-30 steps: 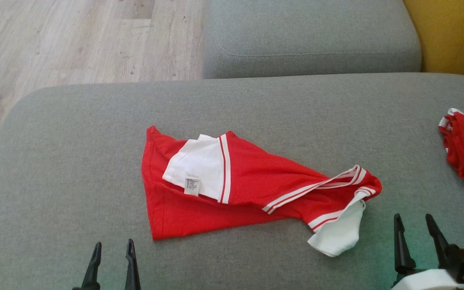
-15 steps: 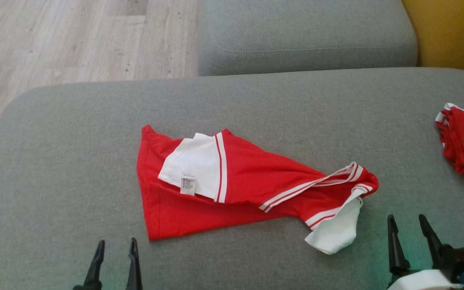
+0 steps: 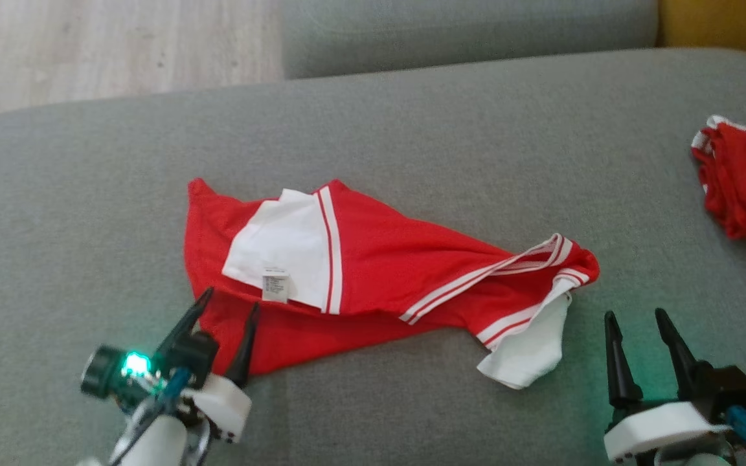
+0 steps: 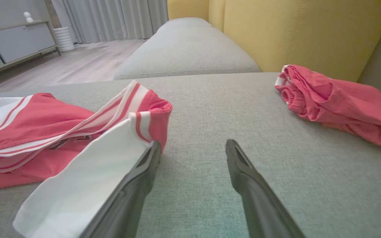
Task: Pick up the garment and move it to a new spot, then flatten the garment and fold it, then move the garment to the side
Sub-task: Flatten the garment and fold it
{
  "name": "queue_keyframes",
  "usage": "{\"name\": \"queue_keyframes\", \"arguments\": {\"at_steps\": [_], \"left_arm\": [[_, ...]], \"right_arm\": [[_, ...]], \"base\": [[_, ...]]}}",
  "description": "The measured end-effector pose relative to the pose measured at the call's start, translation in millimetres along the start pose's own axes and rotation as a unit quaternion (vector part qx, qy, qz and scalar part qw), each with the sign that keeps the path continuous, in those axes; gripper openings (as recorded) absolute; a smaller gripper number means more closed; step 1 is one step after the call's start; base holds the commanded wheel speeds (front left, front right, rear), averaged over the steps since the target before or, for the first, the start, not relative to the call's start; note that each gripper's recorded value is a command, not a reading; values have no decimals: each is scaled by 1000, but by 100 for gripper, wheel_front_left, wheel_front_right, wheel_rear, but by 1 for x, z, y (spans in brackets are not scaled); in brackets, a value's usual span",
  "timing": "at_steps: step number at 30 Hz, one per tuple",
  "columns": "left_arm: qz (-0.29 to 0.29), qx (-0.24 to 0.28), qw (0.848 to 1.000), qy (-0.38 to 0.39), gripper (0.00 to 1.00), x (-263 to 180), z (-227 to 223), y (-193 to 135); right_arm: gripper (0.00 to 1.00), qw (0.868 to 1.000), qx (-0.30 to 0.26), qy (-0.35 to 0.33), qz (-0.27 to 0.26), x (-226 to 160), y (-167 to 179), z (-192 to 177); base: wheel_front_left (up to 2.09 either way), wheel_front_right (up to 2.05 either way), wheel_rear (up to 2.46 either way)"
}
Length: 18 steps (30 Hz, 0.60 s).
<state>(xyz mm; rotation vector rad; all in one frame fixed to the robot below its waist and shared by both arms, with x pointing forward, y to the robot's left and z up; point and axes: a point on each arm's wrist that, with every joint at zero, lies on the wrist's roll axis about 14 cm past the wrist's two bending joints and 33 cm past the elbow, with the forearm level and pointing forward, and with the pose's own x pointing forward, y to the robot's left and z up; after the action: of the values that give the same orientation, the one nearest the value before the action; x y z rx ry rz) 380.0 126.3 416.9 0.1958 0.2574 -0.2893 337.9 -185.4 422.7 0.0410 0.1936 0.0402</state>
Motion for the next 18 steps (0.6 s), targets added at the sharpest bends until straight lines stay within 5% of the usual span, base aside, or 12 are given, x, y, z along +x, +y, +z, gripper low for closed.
{"name": "queue_keyframes", "arguments": {"at_steps": [6, 18], "left_arm": [[-58, 99, 992, 57, 100, 24, -14, -3], [-110, 202, 967, 110, 100, 34, -22, 4]], "right_arm": [[100, 1000, 6, 6, -14, 3, -8, -3], [100, 999, 16, 14, -29, 0, -16, -9]], "base": [[0, 0, 0], [0, 0, 0]]}}
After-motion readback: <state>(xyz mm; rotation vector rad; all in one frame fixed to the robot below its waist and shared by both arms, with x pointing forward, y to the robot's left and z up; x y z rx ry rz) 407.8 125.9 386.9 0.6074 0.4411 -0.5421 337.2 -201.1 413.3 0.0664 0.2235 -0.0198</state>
